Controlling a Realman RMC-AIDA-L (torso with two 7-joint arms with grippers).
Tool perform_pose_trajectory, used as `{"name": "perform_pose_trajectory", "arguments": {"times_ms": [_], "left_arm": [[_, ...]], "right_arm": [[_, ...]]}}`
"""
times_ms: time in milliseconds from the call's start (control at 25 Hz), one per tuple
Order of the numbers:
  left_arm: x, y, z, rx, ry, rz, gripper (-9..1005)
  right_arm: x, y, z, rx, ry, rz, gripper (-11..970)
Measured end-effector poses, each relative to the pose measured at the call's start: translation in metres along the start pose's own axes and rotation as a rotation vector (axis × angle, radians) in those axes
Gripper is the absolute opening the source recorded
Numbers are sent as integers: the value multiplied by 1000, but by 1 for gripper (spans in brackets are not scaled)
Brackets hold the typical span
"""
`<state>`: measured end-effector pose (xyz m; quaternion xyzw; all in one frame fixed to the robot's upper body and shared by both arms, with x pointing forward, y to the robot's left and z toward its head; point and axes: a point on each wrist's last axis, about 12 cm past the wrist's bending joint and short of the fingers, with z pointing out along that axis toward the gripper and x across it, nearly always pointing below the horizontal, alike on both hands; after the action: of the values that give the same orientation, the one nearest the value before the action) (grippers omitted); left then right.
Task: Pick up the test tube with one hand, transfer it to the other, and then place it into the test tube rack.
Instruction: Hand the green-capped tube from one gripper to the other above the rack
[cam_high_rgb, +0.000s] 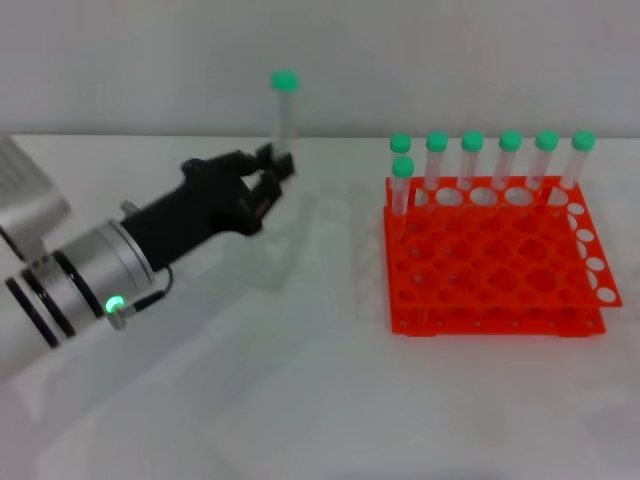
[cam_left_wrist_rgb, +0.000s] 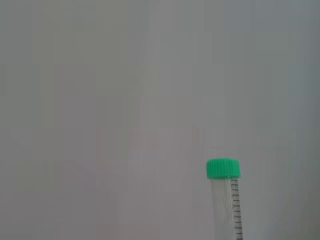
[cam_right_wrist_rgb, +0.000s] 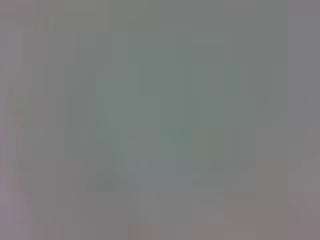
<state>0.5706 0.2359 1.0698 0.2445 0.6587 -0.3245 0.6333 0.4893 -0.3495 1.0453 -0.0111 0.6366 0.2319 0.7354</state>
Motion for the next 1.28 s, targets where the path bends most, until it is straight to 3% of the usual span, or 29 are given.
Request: {"name": "perform_pose_trajectory", "arguments": {"times_ms": [160, 400, 480, 760, 1080, 1280], "left_arm": [[8, -26, 2, 137, -32, 142, 209], [18, -59, 3, 297, -81, 298, 211], [19, -66, 3, 324, -98, 300, 212], [18, -80, 2, 304, -173, 243, 215], [24, -97, 11, 279, -165, 187, 219], [27, -101, 15, 259, -151, 159, 221]], "right_arm": [[-13, 18, 3, -279, 38, 42, 738], [-16, 57, 21, -685, 135, 107, 736], [-13, 67, 28, -746, 157, 113, 733], [1, 101, 50, -852, 147, 91, 723], [1, 110, 69, -856, 142, 48, 712], [-3, 112, 76, -858, 125, 27, 706]]}}
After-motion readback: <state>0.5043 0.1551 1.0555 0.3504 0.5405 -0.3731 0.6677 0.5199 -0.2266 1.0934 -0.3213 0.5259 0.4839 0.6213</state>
